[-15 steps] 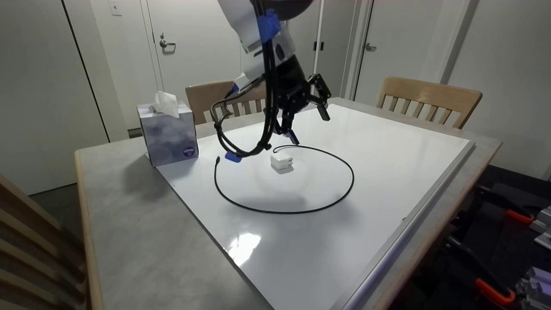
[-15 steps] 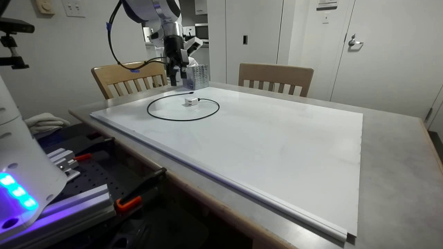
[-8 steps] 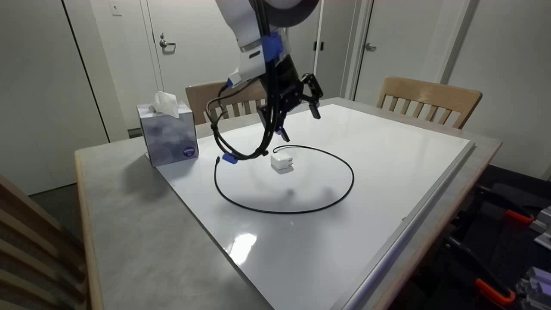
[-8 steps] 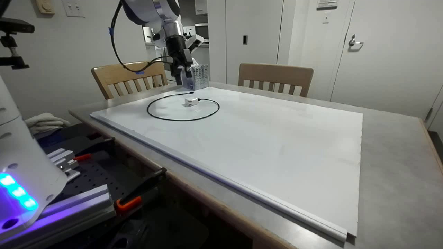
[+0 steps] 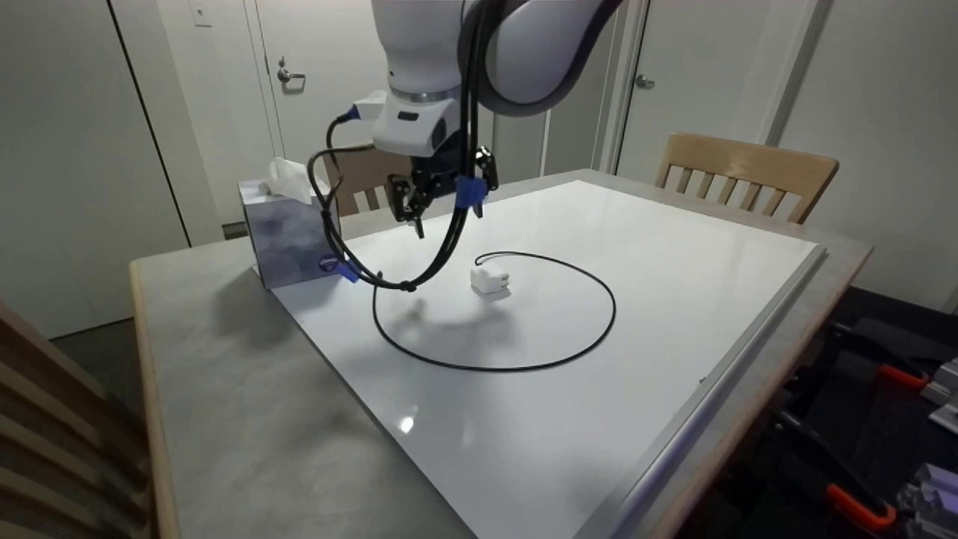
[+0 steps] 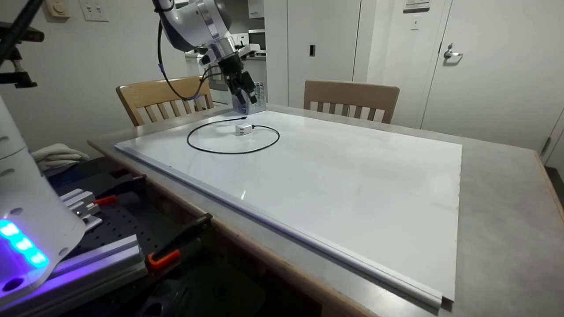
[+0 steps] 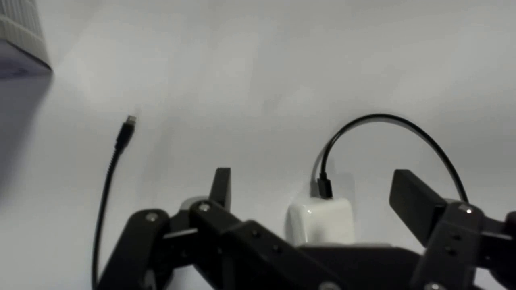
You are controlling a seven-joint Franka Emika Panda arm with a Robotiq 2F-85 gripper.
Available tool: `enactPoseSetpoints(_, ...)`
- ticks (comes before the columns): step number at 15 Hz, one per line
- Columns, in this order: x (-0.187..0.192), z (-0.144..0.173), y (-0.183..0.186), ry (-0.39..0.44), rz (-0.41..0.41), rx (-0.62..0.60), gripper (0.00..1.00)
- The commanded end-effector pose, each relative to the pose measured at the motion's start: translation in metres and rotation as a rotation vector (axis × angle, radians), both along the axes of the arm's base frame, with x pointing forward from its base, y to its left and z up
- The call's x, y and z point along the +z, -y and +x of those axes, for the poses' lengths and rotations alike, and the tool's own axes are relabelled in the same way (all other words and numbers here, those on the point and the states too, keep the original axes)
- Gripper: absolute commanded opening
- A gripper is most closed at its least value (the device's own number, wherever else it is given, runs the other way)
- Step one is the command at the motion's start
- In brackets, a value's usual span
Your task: Place the charging cable in circle form
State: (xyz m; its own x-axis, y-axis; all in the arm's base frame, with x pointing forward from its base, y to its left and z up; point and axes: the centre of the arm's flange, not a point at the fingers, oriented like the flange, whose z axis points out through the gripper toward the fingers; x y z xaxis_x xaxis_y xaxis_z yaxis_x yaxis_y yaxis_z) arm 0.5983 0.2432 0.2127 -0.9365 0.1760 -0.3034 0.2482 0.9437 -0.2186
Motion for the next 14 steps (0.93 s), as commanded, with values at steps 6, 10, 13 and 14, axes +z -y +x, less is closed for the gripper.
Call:
enactPoseSetpoints(6, 0.008, 0.021, -0.021, 0.319, 0.204, 0.209, 1.00)
enactPoseSetpoints(10, 0.011, 0.014, -0.021, 0.308, 0.189, 0.176, 1.00)
enactPoseSetpoints(13, 0.005, 0.019, -0.022, 0.257, 0.272, 0.194, 1.00)
enactPoseSetpoints(14, 0.001, 0.020, -0.022, 0.244, 0.299, 0.199, 1.00)
